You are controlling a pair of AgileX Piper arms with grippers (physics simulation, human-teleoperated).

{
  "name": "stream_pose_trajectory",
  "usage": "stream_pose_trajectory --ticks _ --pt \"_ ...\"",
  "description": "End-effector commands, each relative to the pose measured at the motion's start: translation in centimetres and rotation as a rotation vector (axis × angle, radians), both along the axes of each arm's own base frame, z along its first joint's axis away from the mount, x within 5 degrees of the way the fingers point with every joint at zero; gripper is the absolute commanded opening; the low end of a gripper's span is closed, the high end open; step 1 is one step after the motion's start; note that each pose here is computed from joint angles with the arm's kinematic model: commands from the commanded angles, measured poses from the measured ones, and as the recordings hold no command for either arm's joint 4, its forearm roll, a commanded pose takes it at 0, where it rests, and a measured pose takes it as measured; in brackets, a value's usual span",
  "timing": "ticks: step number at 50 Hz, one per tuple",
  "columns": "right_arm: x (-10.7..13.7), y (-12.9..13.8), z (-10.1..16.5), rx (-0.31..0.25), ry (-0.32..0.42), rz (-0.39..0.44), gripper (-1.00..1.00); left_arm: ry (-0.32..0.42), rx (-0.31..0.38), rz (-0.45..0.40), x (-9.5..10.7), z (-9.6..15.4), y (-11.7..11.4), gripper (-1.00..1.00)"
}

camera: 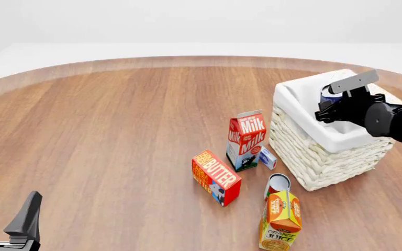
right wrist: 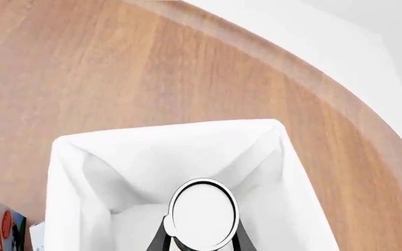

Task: Pick up the alphabet soup, and put it in the basket.

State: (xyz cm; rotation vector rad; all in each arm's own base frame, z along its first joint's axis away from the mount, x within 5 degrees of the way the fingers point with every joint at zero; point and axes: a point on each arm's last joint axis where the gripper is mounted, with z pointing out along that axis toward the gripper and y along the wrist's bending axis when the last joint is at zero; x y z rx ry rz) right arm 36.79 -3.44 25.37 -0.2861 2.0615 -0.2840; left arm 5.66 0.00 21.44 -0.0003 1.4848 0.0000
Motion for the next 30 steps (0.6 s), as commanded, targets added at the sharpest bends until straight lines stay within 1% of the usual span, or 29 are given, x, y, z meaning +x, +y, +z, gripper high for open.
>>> stream_pose_trajectory --ticks 1,30 --pt "0.6 -0.3 -0.3 -0.019 -0.001 0.003 -1.0 0.0 0.0 0.0 0.0 0.0 0.0 1.0" --pt "1.7 -0.9 -1.2 -0.025 0.015 -0.004 -1.0 0.0 0.0 0.0 0.0 0.0 0.0 1.0"
